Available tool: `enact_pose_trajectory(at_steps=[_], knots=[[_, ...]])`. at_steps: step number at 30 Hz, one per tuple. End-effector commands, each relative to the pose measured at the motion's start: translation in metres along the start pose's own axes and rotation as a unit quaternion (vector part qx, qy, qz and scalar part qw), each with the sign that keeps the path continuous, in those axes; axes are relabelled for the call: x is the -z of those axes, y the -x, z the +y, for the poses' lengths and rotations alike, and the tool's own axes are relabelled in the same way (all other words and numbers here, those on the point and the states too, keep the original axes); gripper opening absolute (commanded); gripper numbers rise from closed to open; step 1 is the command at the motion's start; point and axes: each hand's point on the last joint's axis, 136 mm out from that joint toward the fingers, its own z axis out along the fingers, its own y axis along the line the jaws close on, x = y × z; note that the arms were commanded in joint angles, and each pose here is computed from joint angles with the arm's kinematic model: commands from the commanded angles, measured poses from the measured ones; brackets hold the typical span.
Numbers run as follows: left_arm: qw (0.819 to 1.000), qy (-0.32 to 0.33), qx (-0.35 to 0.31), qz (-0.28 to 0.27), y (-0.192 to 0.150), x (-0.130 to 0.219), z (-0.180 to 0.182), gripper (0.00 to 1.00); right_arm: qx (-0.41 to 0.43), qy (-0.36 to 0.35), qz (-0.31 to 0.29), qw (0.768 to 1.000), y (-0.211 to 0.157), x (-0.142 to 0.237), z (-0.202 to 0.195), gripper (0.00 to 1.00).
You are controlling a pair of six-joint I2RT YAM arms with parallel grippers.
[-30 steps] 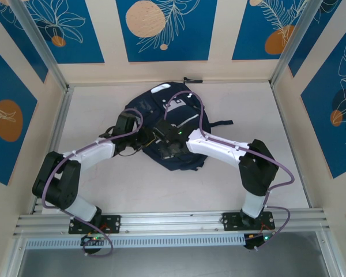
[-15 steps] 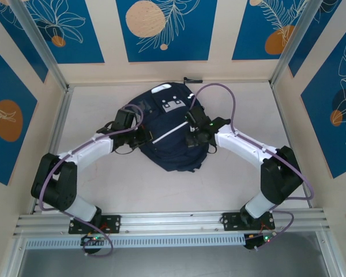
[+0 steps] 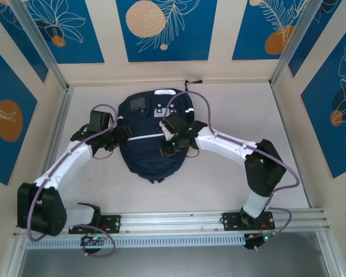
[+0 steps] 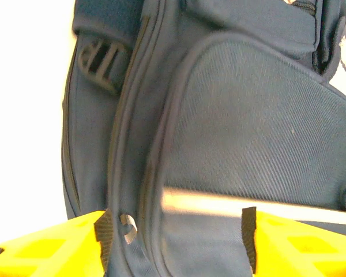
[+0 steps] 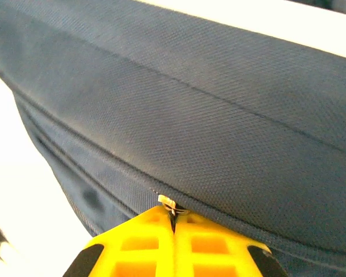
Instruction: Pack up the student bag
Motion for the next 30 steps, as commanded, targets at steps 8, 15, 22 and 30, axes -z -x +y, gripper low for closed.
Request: enact_pose_trajectory(at_steps=[8,15,22,30], knots=[[0.991,-0.072,0.105,0.051,-0.031,0.003,-0.009,0.70,0.019,0.096,-0.002,0.995,0.024,-0.009,0.071,0.00],[0.991,-0.051,0.116,0.042,-0.025,-0.012,-0.002,0.48,0.014,0.071,0.000,0.997,0.018,-0.008,0.061,0.00],[0.995,-0.004,0.094,0.036,-0.026,-0.024,0.018,0.11,0.054,-0.053,-0.012,0.997,0.001,0.007,0.011,0.00],[0.997,0.030,0.071,0.030,-0.026,-0.026,0.032,0.00,0.070,-0.111,-0.013,0.991,-0.006,0.027,-0.041,0.00]])
